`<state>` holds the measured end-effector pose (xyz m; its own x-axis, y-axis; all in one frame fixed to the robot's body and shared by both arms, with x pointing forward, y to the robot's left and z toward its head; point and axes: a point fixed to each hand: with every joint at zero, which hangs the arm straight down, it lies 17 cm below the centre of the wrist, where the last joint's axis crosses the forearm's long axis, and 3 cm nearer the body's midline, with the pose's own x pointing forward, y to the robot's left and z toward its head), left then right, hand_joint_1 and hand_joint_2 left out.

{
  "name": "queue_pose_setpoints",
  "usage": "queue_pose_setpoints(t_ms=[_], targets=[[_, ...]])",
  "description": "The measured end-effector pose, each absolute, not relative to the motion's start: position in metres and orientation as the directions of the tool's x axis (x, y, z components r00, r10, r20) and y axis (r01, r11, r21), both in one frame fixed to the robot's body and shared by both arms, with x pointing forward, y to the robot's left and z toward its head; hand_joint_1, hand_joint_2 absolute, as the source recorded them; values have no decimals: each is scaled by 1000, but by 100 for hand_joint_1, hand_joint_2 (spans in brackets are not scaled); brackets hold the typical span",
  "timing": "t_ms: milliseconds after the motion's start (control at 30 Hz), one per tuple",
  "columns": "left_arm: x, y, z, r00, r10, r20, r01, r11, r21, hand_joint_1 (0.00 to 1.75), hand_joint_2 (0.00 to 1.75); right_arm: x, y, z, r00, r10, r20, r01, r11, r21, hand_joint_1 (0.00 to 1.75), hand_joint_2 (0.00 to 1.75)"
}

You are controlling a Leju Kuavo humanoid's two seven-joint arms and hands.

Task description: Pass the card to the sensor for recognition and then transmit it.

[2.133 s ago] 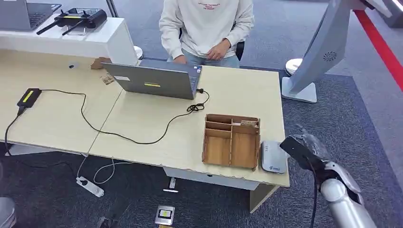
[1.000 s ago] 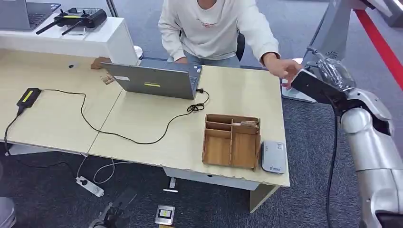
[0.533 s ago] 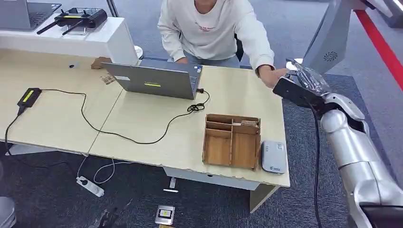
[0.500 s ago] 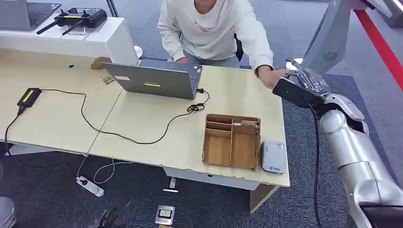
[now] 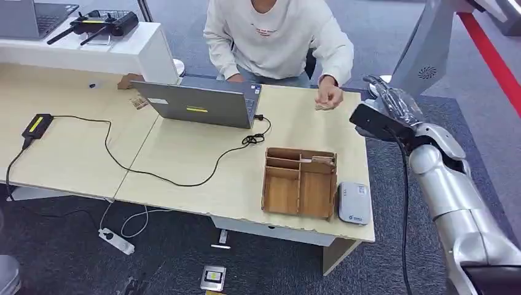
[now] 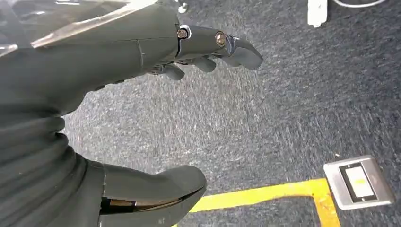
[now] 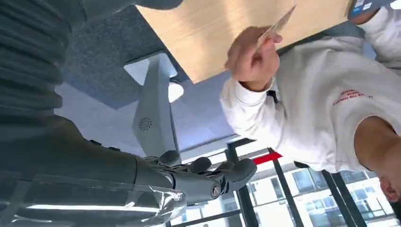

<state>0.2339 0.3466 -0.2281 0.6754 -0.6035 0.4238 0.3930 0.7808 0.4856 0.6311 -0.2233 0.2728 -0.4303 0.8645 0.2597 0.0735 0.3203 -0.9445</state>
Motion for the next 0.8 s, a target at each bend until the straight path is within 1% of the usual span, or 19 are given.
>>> queue_pose_setpoints(t_ms=[167, 300, 467, 533, 800], targets=[[230, 347, -229, 686, -580, 439, 375, 799, 469, 0, 175, 629, -219, 286, -459, 843, 280, 111, 366, -924, 0, 175], [228, 356, -229, 701, -551, 453, 354, 820, 449, 0, 175, 627, -208, 324, -511, 800, 314, 156, 446, -881, 0, 175], [224, 361, -230, 728, -509, 459, 312, 842, 439, 0, 175, 619, -195, 345, -540, 746, 388, 115, 523, -845, 0, 175], [223, 364, -230, 738, -493, 461, 290, 849, 443, 0, 175, 614, -192, 347, -541, 731, 417, 92, 544, -834, 0, 175], [224, 360, -230, 740, -488, 463, 265, 844, 466, 0, 175, 586, -202, 317, -510, 733, 451, 33, 540, -841, 0, 175]])
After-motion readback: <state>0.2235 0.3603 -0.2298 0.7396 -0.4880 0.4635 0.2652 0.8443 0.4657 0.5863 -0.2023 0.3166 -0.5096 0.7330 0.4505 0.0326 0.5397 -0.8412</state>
